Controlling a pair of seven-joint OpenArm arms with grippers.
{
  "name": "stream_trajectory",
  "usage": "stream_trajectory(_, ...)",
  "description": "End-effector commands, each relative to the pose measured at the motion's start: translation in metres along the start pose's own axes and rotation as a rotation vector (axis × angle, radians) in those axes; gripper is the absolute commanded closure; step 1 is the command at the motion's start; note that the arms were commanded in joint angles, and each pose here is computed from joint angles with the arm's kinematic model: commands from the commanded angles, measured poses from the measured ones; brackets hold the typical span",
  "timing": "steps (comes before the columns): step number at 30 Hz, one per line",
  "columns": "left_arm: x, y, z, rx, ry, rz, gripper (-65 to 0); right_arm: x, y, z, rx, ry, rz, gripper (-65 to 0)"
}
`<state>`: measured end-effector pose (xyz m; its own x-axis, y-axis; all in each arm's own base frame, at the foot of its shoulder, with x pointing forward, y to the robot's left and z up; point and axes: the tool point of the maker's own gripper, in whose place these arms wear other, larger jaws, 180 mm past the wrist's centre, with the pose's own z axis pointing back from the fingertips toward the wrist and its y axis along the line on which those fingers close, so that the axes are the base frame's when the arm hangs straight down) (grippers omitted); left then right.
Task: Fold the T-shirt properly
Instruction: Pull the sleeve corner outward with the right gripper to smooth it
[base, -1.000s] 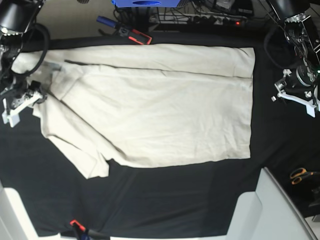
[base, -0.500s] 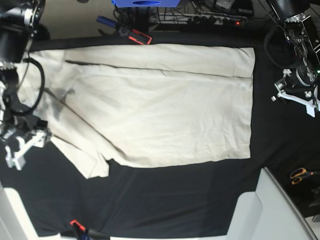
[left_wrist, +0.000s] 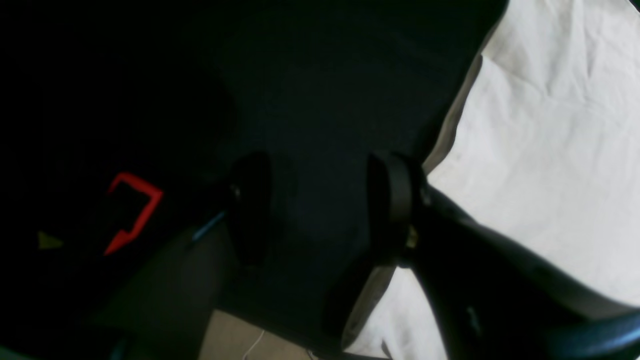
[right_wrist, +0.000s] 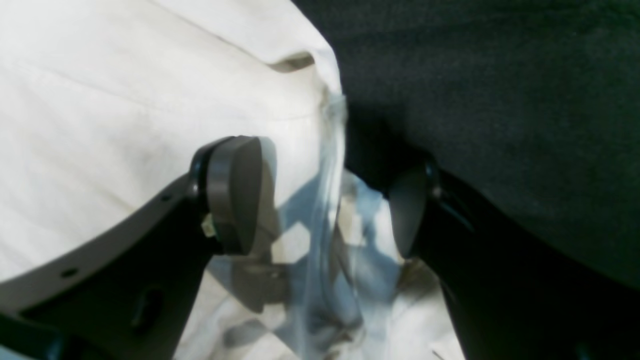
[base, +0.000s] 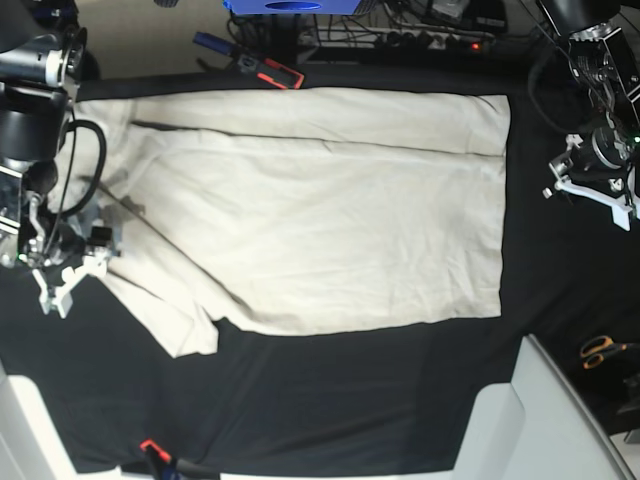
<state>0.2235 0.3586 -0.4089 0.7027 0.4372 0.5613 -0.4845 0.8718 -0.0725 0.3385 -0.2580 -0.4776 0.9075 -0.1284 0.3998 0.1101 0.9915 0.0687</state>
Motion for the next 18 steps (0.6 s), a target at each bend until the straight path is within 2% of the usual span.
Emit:
stream_trajectory(1,0.017,0.003,0.005,0.004,-0.044,-0.016,-29.9,0.025,-0.004,0.008,-0.005,-0.065,0.005,-37.7)
stream_trajectory(12,0.016,0.003,0.005,0.004,-0.043,-0.016,-29.9,0.037,-0.015,0.012,-0.027,-0.087,0.010,-37.2)
stream_trajectory(18,0.016,0.003,0.005,0.003,-0.042,-0.015,-29.9,0.044,-0.024,0.017,-0.043,-0.094,0.011,-23.4)
